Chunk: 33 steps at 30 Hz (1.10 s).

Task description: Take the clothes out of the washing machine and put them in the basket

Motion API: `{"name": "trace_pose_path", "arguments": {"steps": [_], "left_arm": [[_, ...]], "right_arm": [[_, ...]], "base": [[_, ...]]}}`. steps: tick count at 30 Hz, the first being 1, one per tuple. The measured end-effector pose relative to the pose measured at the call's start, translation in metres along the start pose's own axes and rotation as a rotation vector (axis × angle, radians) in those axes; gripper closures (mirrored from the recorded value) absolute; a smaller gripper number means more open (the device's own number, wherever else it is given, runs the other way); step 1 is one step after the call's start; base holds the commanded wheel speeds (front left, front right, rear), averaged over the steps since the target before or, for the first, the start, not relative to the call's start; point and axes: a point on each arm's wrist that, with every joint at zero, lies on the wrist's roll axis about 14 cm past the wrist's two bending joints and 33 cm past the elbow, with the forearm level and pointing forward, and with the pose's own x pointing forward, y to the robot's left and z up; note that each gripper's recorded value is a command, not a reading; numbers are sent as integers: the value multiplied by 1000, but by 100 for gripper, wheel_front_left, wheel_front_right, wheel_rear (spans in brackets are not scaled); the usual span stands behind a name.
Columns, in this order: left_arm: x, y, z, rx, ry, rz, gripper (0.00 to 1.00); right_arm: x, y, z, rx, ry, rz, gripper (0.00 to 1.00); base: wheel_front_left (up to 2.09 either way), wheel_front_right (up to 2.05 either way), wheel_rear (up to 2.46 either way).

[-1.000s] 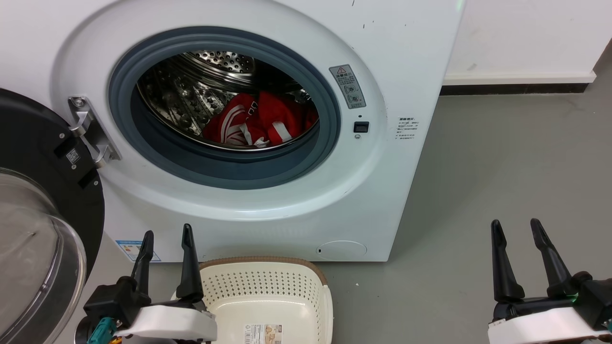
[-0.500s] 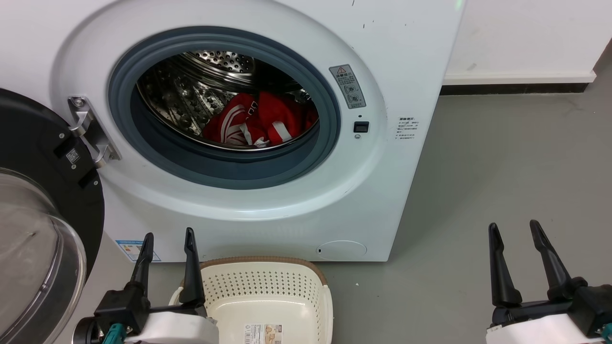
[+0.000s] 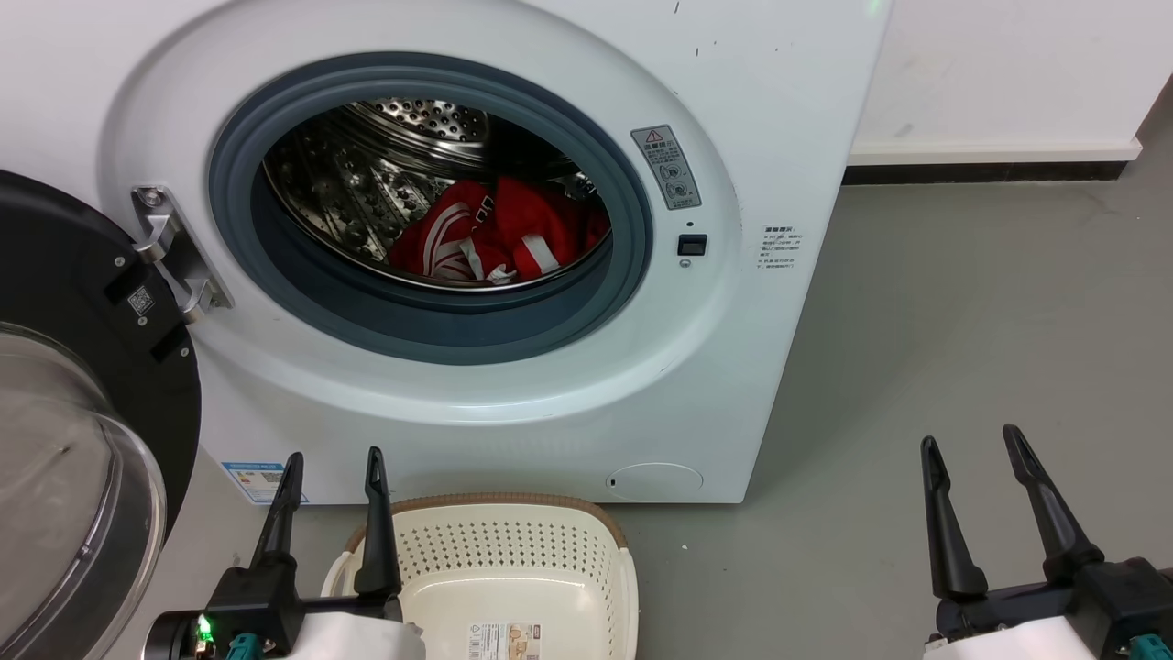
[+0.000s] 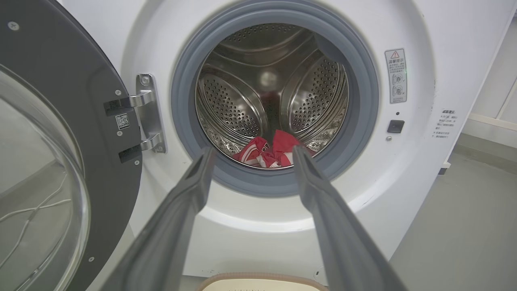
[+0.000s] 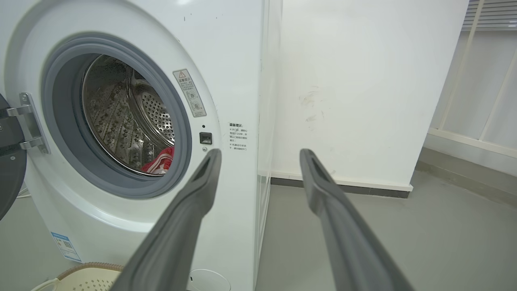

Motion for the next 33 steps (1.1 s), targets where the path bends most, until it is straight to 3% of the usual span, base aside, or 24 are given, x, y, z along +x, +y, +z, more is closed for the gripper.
{"name": "trace_pose_path", "arguments": {"steps": [33], "left_arm": [[7, -2, -14, -20, 38, -19, 0]], "right_arm": [[-2, -1, -7, 15, 22, -6, 0]], "base": [[0, 0, 0]]}}
